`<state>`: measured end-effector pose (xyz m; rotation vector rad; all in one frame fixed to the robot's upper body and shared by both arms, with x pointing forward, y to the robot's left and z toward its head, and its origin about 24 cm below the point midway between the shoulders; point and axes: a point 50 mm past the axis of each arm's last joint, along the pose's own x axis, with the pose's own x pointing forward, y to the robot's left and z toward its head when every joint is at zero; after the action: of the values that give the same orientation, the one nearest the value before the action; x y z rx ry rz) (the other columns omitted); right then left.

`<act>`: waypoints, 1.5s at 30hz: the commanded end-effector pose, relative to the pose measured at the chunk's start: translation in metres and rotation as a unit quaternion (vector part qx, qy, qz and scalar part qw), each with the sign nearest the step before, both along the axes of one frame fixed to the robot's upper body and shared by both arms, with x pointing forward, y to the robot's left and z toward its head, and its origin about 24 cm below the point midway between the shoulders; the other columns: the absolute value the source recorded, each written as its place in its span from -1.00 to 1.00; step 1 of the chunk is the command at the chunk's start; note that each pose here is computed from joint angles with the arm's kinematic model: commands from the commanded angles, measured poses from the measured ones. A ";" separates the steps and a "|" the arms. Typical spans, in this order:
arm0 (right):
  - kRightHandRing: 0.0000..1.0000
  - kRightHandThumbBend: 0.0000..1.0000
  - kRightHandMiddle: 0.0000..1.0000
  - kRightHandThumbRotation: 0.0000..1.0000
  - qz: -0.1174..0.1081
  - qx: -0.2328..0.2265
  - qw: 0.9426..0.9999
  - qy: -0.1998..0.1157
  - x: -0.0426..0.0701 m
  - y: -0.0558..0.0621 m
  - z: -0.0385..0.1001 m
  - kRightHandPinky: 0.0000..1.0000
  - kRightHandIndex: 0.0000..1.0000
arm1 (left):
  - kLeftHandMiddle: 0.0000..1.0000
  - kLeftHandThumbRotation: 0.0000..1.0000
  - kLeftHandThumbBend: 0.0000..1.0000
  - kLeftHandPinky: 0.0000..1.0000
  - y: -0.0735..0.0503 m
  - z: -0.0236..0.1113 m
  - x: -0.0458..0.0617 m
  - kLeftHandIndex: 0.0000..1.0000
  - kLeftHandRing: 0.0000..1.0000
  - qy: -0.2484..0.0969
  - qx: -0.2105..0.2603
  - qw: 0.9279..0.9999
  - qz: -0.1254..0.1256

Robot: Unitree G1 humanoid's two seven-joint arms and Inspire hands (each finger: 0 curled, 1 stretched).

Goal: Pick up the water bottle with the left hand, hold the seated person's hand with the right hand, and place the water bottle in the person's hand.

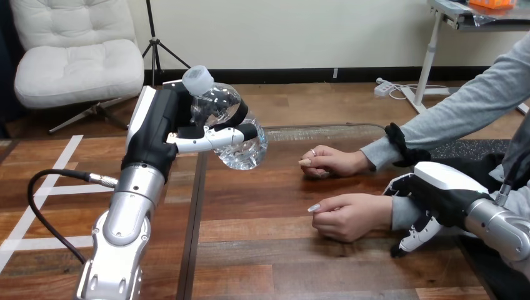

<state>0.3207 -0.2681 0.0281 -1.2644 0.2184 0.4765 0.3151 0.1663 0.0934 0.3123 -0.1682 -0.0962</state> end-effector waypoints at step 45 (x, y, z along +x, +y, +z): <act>-0.39 0.65 -0.26 -1.00 -0.005 0.017 0.996 -0.092 0.016 0.013 0.019 -0.49 -0.24 | -0.24 -1.00 0.28 -0.48 -0.002 0.031 0.001 -0.23 -0.34 -0.066 -0.007 0.998 -0.010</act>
<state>0.3229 -0.2689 0.0310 -1.2609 0.1582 0.3802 0.3139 0.1666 0.0923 0.3051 -0.1646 -0.1013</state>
